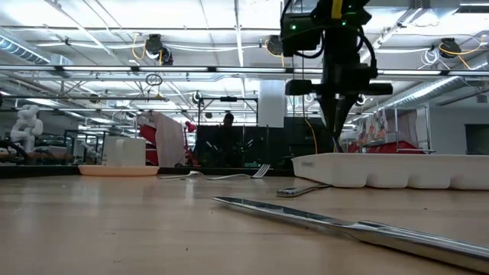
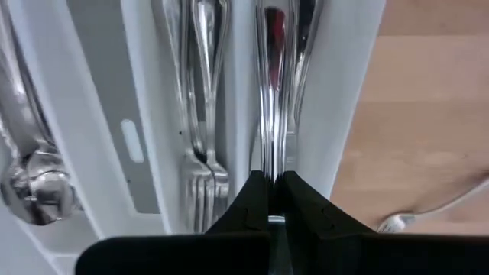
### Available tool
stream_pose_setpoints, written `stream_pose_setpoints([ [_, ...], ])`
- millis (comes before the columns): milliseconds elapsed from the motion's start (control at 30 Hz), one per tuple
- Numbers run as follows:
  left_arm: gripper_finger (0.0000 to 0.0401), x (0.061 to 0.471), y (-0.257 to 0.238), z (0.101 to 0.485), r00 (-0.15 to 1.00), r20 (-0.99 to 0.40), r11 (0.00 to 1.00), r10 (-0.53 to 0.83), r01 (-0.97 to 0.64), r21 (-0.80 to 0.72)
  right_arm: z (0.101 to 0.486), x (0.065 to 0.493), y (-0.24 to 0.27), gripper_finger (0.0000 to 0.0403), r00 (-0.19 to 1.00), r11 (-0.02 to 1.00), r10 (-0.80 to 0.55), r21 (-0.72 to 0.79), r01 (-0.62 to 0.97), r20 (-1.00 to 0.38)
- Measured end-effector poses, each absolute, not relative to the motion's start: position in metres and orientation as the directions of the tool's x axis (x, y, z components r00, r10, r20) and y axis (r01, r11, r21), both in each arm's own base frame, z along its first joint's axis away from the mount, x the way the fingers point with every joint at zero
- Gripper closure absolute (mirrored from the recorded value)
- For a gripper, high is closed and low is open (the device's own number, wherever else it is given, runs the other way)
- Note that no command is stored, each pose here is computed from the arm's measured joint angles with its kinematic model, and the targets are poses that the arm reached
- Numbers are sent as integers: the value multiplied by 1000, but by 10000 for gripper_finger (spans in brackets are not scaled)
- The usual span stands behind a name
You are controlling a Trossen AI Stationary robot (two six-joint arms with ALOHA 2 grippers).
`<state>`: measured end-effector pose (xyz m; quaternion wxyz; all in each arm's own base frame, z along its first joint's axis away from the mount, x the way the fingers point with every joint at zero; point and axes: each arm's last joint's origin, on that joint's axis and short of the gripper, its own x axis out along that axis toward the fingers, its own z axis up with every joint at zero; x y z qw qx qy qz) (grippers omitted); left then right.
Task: Sort silverware
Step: Put the silver knife into the white silverware tray
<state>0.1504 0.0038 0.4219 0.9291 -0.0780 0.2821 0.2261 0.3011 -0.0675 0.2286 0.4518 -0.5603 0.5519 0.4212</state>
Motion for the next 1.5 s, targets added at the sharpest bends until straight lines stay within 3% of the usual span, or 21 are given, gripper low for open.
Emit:
stream_pose_setpoints([
  [233,367,156,4,419,721,-581,886,377,-464,0,215,313,-70,403,68,-16,-203,-66,-998,-977],
  [467,367,159,3,417,715,-588,887,377,-462,7,197,320,-69,403,27,-43,-130,-22,-999,-991],
  [800,367,159,3,417,716,-589,887,376,-462,4,186,325,-72,403,23,-12,-83,-22,-1000,-996],
  [1167,367,159,3,417,714,-591,886,375,-463,4,186,322,-87,398,36,123,-74,-44,-991,-997],
  [1500,367,165,3,412,689,-621,884,373,-467,14,186,321,-91,327,53,255,-13,-55,-965,-999],
])
